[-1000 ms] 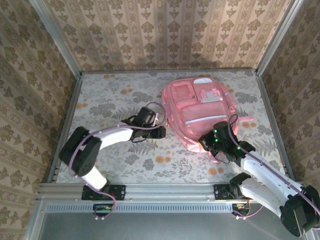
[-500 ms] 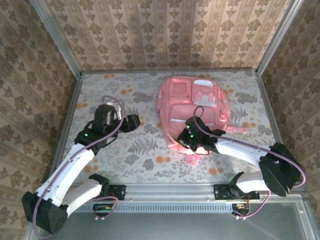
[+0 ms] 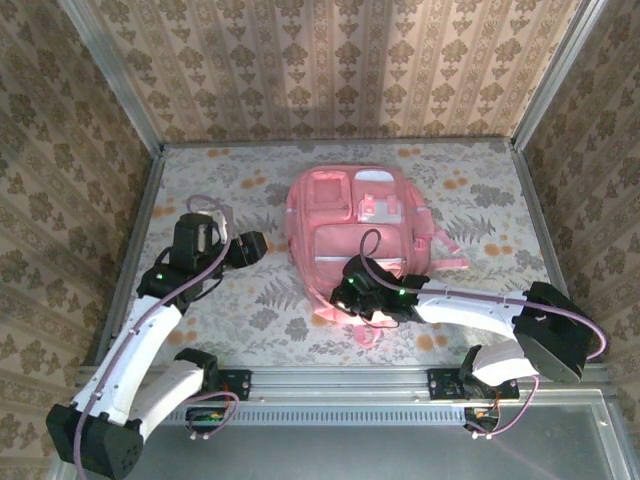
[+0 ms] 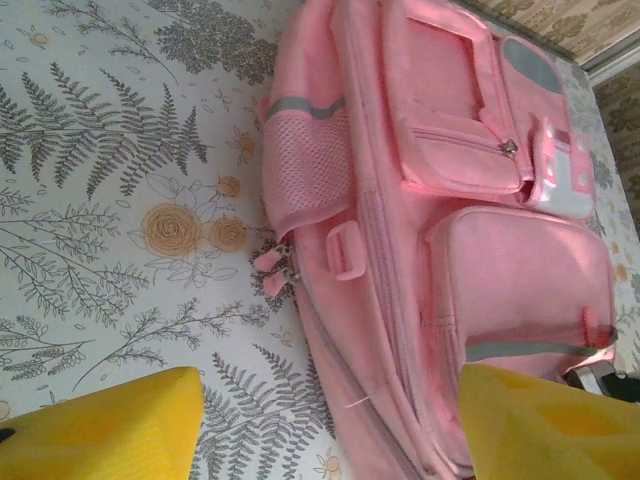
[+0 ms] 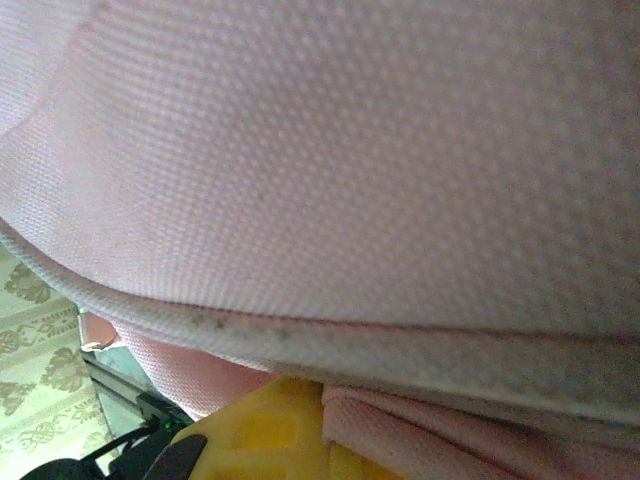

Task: Pack the student bag

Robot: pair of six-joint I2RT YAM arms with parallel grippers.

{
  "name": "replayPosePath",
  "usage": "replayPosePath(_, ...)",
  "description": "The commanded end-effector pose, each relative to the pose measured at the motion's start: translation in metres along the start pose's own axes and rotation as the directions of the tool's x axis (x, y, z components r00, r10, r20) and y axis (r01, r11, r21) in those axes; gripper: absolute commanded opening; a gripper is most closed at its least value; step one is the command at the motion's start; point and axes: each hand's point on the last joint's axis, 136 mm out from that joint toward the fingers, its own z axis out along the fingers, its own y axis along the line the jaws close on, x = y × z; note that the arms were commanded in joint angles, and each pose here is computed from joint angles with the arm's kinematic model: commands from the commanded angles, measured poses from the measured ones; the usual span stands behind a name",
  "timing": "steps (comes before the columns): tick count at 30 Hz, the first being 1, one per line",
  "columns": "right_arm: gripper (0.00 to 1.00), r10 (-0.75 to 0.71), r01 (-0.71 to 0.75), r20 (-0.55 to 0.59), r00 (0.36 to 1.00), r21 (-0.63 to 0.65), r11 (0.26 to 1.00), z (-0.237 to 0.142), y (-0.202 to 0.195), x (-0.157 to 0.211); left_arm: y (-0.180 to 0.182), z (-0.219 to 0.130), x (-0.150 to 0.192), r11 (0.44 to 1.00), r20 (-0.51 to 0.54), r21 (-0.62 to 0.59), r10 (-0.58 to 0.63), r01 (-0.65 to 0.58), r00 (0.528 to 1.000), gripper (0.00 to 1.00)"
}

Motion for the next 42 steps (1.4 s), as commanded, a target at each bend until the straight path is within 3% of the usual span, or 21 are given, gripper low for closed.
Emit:
replayPosePath(1,0.00,0.072,-0.065,0.049,0.996,-0.125,0.990,-0.001,0.029,0.002,-0.005,-0.013,-0.005,1.000,0.021,0.018,0.024,-0.024,0.999,0.69)
replayPosePath(9,0.00,0.111,-0.097,0.100,0.989,-0.135,0.986,-0.001,0.034,0.005,-0.005,-0.024,-0.004,0.999,0.035,0.012,0.037,-0.037,0.999,0.70)
replayPosePath(11,0.04,0.093,-0.081,0.091,0.992,-0.121,0.989,0.006,0.032,0.007,-0.005,-0.024,-0.004,0.999,0.038,0.014,0.037,-0.037,0.999,0.71)
replayPosePath(15,0.23,0.065,-0.057,0.078,0.995,-0.098,0.994,0.008,0.031,0.010,-0.005,-0.024,-0.003,0.999,0.039,0.020,0.035,-0.036,0.999,0.75)
replayPosePath(20,0.37,0.033,-0.023,0.093,0.995,-0.103,0.994,0.003,0.032,0.006,-0.010,-0.023,-0.006,0.998,0.041,0.043,0.044,-0.045,0.998,0.83)
replayPosePath(21,0.43,0.014,-0.004,0.092,0.996,-0.107,0.994,0.002,0.034,0.005,-0.011,-0.023,-0.006,0.998,0.042,0.045,0.044,-0.045,0.998,0.87)
replayPosePath(22,0.46,-0.009,0.019,0.081,0.997,-0.122,0.992,0.001,0.037,0.005,-0.014,-0.023,-0.008,0.997,0.049,0.063,0.052,-0.055,0.997,1.00)
replayPosePath(24,0.65,-0.054,0.064,0.060,0.997,-0.195,0.979,-0.009,0.049,0.007,-0.018,-0.026,-0.010,0.994,0.065,0.082,0.066,-0.071,0.996,1.00)
replayPosePath(25,0.94,-0.091,0.103,0.063,0.994,-0.234,0.967,-0.016,0.054,0.007,-0.019,-0.028,-0.011,0.994,0.076,0.081,0.072,-0.078,0.995,1.00)
replayPosePath(26,1.00,-0.132,0.151,0.091,0.987,-0.254,0.955,-0.026,0.057,0.005,-0.019,-0.030,-0.012,0.993,0.085,0.077,0.079,-0.085,0.993,1.00)
replayPosePath(28,1.00,-0.225,0.272,0.185,0.957,-0.285,0.919,-0.053,0.063,-0.001,-0.017,-0.034,-0.016,0.995,0.098,0.055,0.082,-0.088,0.992,1.00)
replayPosePath(33,1.00,-0.353,0.433,0.293,0.888,-0.279,0.857,-0.104,0.067,-0.031,-0.018,-0.030,-0.031,0.992,0.126,0.026,0.123,-0.127,0.984,1.00)
replayPosePath(37,1.00,-0.421,0.490,0.468,0.777,-0.029,0.871,-0.153,0.045,-0.092,-0.002,-0.017,-0.056,0.971,0.177,-0.106,0.230,-0.214,0.957,1.00)
replayPosePath(39,1.00,-0.398,0.432,0.622,0.674,0.105,0.896,-0.178,0.030,-0.127,-0.001,-0.003,-0.068,0.921,0.216,-0.141,0.387,-0.363,0.897,1.00)
replayPosePath(41,1.00,-0.434,0.521,0.794,0.425,0.177,0.835,-0.202,0.031,-0.147,0.034,0.005,-0.081,0.895,0.240,-0.311,0.400,-0.320,0.884,1.00)
replayPosePath(42,1.00,-0.452,0.576,0.855,0.255,0.241,0.781,-0.215,0.028,-0.150,0.055,0.008,-0.087,0.888,0.260,-0.374,0.377,-0.267,0.889,1.00)
